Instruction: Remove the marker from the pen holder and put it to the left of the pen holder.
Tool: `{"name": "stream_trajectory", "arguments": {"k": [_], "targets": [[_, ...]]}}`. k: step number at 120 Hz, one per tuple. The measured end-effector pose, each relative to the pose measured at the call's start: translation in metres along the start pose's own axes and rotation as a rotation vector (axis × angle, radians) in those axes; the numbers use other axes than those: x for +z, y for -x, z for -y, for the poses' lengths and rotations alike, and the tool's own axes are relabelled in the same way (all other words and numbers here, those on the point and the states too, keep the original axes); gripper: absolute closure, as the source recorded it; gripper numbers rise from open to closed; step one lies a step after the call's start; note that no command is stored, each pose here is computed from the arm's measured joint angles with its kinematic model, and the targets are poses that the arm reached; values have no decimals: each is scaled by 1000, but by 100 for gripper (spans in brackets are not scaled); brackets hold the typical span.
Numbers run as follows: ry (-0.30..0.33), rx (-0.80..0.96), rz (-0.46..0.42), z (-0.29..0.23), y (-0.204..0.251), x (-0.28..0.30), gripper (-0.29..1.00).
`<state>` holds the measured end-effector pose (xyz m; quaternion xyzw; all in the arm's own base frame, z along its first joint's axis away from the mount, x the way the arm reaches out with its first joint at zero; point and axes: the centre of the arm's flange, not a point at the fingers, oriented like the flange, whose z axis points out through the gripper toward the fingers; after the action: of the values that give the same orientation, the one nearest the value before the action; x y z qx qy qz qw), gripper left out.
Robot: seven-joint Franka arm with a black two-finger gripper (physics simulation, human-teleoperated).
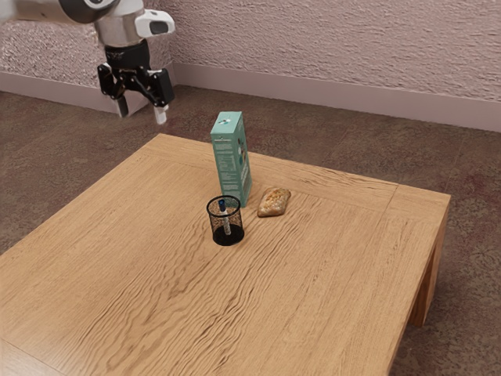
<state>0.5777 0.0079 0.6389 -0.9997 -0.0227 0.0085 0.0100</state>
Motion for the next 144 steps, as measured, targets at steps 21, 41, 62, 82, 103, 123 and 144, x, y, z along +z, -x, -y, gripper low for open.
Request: {"name": "stream_trajectory", "arguments": {"k": [21, 41, 62, 82, 103, 123, 144], "targets": [[-1, 5, -4, -5, -1, -1, 0], [-20, -12, 8, 4, -7, 25, 0], [-47, 13, 49, -12, -18, 128, 0], [7, -3, 19, -22, -21, 169, 0], [29, 7, -66, -33, -39, 203, 0], [37, 40, -146, -43, -59, 230, 0], [42, 83, -249, -52, -71, 232, 0]]}}
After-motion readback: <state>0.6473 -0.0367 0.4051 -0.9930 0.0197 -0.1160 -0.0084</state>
